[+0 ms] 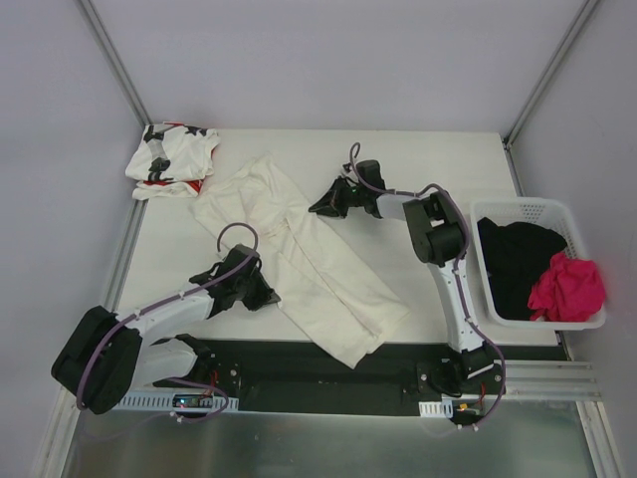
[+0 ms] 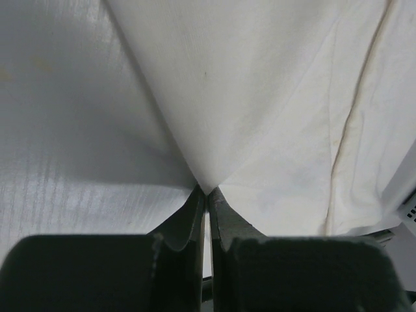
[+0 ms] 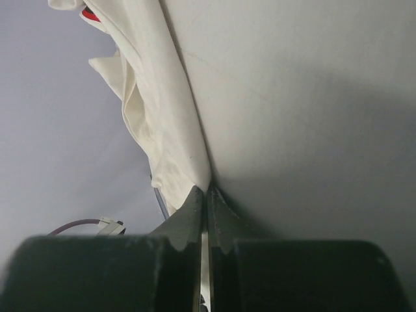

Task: Fold and stack the t-shirts
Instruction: Rotate the tshirt 90 degrees

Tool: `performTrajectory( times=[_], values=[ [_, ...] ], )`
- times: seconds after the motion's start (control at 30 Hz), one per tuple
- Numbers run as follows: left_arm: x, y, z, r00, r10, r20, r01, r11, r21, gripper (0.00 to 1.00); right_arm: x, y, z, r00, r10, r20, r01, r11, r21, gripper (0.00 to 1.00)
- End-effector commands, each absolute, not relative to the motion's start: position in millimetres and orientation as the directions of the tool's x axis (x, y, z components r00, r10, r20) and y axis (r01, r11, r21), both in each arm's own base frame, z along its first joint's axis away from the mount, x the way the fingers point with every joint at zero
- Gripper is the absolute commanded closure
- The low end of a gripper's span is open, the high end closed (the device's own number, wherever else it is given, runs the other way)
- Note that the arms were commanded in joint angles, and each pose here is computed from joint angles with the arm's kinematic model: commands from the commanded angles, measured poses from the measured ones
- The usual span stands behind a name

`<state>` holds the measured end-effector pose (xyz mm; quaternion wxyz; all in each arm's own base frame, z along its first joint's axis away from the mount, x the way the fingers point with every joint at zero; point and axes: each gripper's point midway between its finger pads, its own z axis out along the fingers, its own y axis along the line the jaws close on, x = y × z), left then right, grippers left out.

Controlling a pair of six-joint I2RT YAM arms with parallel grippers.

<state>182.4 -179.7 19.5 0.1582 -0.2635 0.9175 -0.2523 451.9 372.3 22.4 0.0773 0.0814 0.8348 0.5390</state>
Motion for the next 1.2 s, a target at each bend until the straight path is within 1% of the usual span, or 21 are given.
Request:
performTrajectory(
  times=[0.0, 0.1, 0.17, 0.27, 0.33, 0.37, 0.43, 0.47, 0.5, 0.53, 0.6, 0.67, 0.7, 0.77, 0.8, 0.87, 0.9, 1.0, 1.17],
  values=[
    [194.5, -180.1, 22.9, -0.813, -0.548, -0.197, -0.391, 0.764, -0.513, 1.0, 482.2, 353.4, 29.5, -0.955, 0.283, -0.09, 0.03, 0.392, 0.919, 0.99],
    [208.6, -186.7, 30.2, -0.815, -0.534, -0.225, -0.364, 0.773, -0.519, 1.0, 490.7, 338.3, 30.7, -0.945, 0.313, -0.092, 0.04, 0.392, 0.919, 0.99],
    [217.8, -191.6, 37.5, -0.816, -0.525, -0.242, -0.345, 0.777, -0.526, 0.86, 495.0, 325.7, 33.0, -0.937, 0.336, -0.096, 0.046, 0.39, 0.92, 0.99],
    [228.7, -197.3, 43.7, -0.815, -0.518, -0.26, -0.326, 0.78, -0.534, 0.88, 498.8, 308.9, 32.1, -0.925, 0.367, -0.095, 0.061, 0.391, 0.918, 0.99],
    [233.1, -198.9, 44.7, -0.815, -0.513, -0.269, -0.318, 0.785, -0.532, 0.85, 505.0, 293.9, 32.6, -0.913, 0.398, -0.095, 0.075, 0.391, 0.917, 0.99],
    [237.5, -201.6, 49.2, -0.813, -0.513, -0.276, -0.31, 0.782, -0.541, 0.77, 503.8, 288.6, 27.8, -0.908, 0.408, -0.089, 0.087, 0.393, 0.915, 0.99],
    [240.0, -203.2, 49.1, -0.818, -0.502, -0.281, -0.301, 0.789, -0.536, 0.65, 511.0, 271.4, 29.9, -0.892, 0.443, -0.093, 0.097, 0.387, 0.917, 0.99],
    [241.4, -204.7, 51.0, -0.819, -0.5, -0.282, -0.295, 0.789, -0.539, 0.53, 508.9, 263.0, 23.5, -0.883, 0.462, -0.08, 0.121, 0.391, 0.913, 0.99],
    [241.5, -204.7, 49.9, -0.822, -0.497, -0.28, -0.295, 0.791, -0.537, 0.49, 510.5, 256.0, 22.4, -0.875, 0.478, -0.081, 0.127, 0.388, 0.913, 0.99],
    [242.1, -205.0, 50.4, -0.823, -0.492, -0.284, -0.29, 0.793, -0.536, 0.47, 514.9, 243.7, 25.7, -0.86, 0.502, -0.088, 0.128, 0.381, 0.915, 0.99],
    [240.8, -204.4, 49.1, -0.825, -0.489, -0.283, -0.288, 0.795, -0.534, 0.45, 511.6, 227.8, 17.0, -0.84, 0.538, -0.073, 0.165, 0.382, 0.91, 0.99],
    [239.1, -203.0, 47.7, -0.825, -0.489, -0.283, -0.29, 0.796, -0.531, 0.45, 517.5, 206.2, 22.1, -0.805, 0.586, -0.095, 0.172, 0.382, 0.908, 0.99],
    [239.3, -202.7, 49.2, -0.824, -0.488, -0.288, -0.285, 0.796, -0.533, 0.45, 508.7, 197.6, 10.9, -0.793, 0.605, -0.076, 0.21, 0.388, 0.897, 0.99],
    [237.8, -201.5, 50.2, -0.823, -0.488, -0.292, -0.282, 0.796, -0.535, 0.45, 511.3, 175.6, 15.3, -0.75, 0.654, -0.1, 0.221, 0.39, 0.894, 0.99],
    [237.6, -201.2, 50.9, -0.823, -0.486, -0.295, -0.278, 0.797, -0.537, 0.45, 501.5, 168.0, 5.7, -0.738, 0.669, -0.083, 0.255, 0.391, 0.884, 0.99],
    [237.2, -200.4, 53.5, -0.819, -0.489, -0.3, -0.274, 0.793, -0.544, 0.45, 501.2, 149.2, 12.1, -0.694, 0.712, -0.107, 0.259, 0.385, 0.886, 0.99],
    [237.7, -199.7, 54.9, -0.816, -0.49, -0.306, -0.271, 0.793, -0.545, 0.46, 491.1, 138.6, 8.8, -0.675, 0.732, -0.096, 0.285, 0.378, 0.881, 0.99],
    [238.2, -197.3, 58.9, -0.809, -0.493, -0.319, -0.266, 0.792, -0.55, 0.45, 485.0, 125.3, 15.0, -0.639, 0.758, -0.129, 0.278, 0.384, 0.881, 0.99],
    [242.0, -196.1, 62.0, -0.805, -0.49, -0.336, -0.254, 0.795, -0.551, 0.46, 467.3, 122.6, 10.7, -0.623, 0.77, -0.135, 0.301, 0.396, 0.867, 0.99]
  ],
)
